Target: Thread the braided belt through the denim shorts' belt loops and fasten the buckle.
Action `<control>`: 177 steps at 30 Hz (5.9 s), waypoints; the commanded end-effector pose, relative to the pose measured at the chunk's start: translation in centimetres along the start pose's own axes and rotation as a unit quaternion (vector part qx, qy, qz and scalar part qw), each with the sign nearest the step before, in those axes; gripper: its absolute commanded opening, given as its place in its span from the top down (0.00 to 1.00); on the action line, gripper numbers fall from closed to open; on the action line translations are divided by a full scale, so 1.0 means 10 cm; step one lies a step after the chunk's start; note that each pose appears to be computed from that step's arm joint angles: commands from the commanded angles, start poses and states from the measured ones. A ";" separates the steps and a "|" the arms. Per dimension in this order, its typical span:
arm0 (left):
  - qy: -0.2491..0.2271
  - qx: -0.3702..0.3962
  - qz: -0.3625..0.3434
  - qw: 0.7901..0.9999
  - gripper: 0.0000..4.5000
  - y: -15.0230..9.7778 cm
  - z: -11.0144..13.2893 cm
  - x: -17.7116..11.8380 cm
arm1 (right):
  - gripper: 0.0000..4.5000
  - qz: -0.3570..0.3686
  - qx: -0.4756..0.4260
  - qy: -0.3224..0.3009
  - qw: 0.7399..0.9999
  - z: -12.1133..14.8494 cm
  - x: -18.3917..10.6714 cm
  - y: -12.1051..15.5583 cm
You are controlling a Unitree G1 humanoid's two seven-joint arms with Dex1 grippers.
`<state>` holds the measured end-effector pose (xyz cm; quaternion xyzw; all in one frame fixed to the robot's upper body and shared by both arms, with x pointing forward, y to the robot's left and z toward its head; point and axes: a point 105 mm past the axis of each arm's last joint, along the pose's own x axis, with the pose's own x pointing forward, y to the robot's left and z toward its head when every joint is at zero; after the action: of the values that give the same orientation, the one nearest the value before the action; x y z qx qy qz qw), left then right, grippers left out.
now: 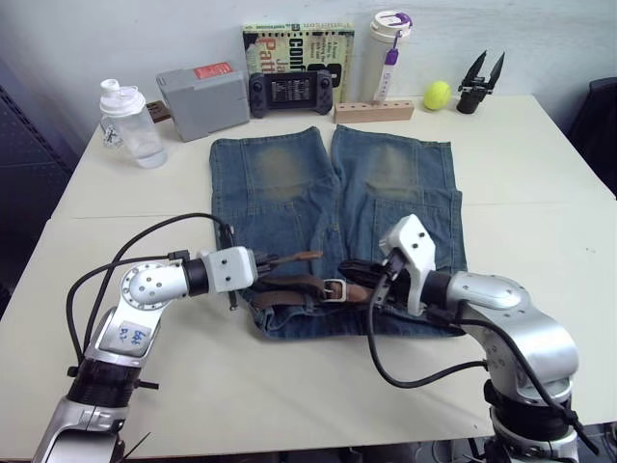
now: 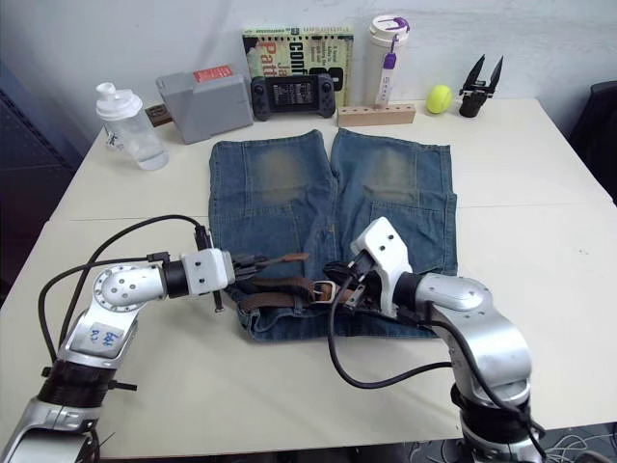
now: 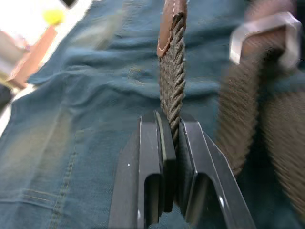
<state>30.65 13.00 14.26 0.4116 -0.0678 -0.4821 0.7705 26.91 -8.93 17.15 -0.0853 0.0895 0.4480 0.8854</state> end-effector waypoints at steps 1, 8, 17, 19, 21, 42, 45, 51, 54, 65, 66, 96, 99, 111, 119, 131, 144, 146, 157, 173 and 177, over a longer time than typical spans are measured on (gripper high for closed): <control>-0.008 0.036 -0.004 0.999 1.00 -0.04 0.11 0.01 | 0.99 -0.009 -0.068 -0.001 0.998 0.05 -0.17 0.09; -0.024 0.024 -0.002 0.999 1.00 -0.03 0.17 0.06 | 0.37 -0.021 -0.250 0.056 0.966 -0.22 -0.20 0.17; -0.019 0.022 0.004 1.000 1.00 0.07 0.15 0.04 | 0.08 -0.039 -0.356 0.076 0.931 -0.49 0.02 0.10; -0.018 0.022 0.005 1.000 1.00 0.08 0.16 0.04 | 0.08 -0.053 -0.362 0.074 0.928 -0.50 0.07 0.05; -0.019 0.020 0.005 1.000 1.00 0.08 0.16 0.04 | 0.08 -0.065 -0.364 0.070 0.926 -0.48 0.12 0.00; 0.001 0.017 -0.012 1.000 1.00 0.08 0.10 0.06 | 0.97 -0.075 -0.393 0.066 0.914 -0.37 0.18 -0.02; 0.000 0.019 -0.023 1.000 1.00 0.09 0.11 0.07 | 0.97 -0.061 -0.463 0.044 0.883 -0.28 0.22 0.00; 0.003 0.020 -0.030 0.999 1.00 0.19 0.13 0.03 | 0.97 -0.060 -0.523 0.030 0.850 -0.24 0.23 -0.06; 0.013 0.023 -0.046 0.999 1.00 0.23 0.12 -0.03 | 0.97 -0.063 -0.537 0.029 0.841 -0.23 0.21 -0.12; 0.022 0.067 -0.098 0.993 1.00 0.29 0.18 0.03 | 0.97 -0.051 -0.574 -0.005 0.817 -0.09 0.27 -0.11; 0.019 0.070 -0.098 0.993 1.00 0.32 0.20 0.04 | 0.97 -0.049 -0.576 -0.005 0.816 -0.10 0.27 -0.10; 0.014 0.261 -0.155 0.953 1.00 0.45 0.37 0.39 | 0.97 -0.029 -0.583 -0.023 0.812 -0.07 0.31 -0.01; 0.023 0.274 -0.162 0.948 1.00 0.46 0.32 0.37 | 0.97 -0.030 -0.581 -0.022 0.813 -0.07 0.31 -0.01; 0.016 0.271 -0.163 0.949 1.00 0.52 0.33 0.30 | 0.97 -0.037 -0.580 -0.023 0.814 -0.06 0.32 -0.04; 0.002 0.248 -0.181 0.952 1.00 0.48 0.36 0.25 | 0.97 -0.039 -0.577 -0.023 0.816 -0.06 0.33 -0.04; -0.002 0.241 -0.176 0.954 1.00 0.45 0.38 0.40 | 0.97 -0.042 -0.576 -0.033 0.815 -0.03 0.36 -0.02; -0.065 0.102 -0.168 0.978 1.00 -0.04 0.44 0.74 | 0.97 -0.045 -0.520 -0.013 0.853 -0.11 0.34 -0.06; -0.059 0.094 -0.175 0.978 1.00 -0.12 0.41 0.72 | 0.97 -0.045 -0.497 0.000 0.867 -0.15 0.32 -0.08; -0.060 0.082 -0.150 0.983 1.00 -0.09 0.47 0.79 | 0.97 0.025 -0.496 0.014 0.868 -0.28 0.33 0.13; -0.070 0.040 -0.146 0.986 1.00 -0.29 0.47 1.02 | 0.52 0.006 -0.351 0.099 0.931 -0.48 0.04 -0.01; -0.069 0.030 -0.145 0.987 1.00 -0.34 0.45 1.03 | 0.18 0.023 -0.298 0.107 0.948 -0.44 -0.15 0.04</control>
<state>32.23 2.21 12.55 0.4104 -0.0765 -0.6034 0.6794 27.24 -10.66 11.81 -0.4308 0.0365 0.4330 0.7909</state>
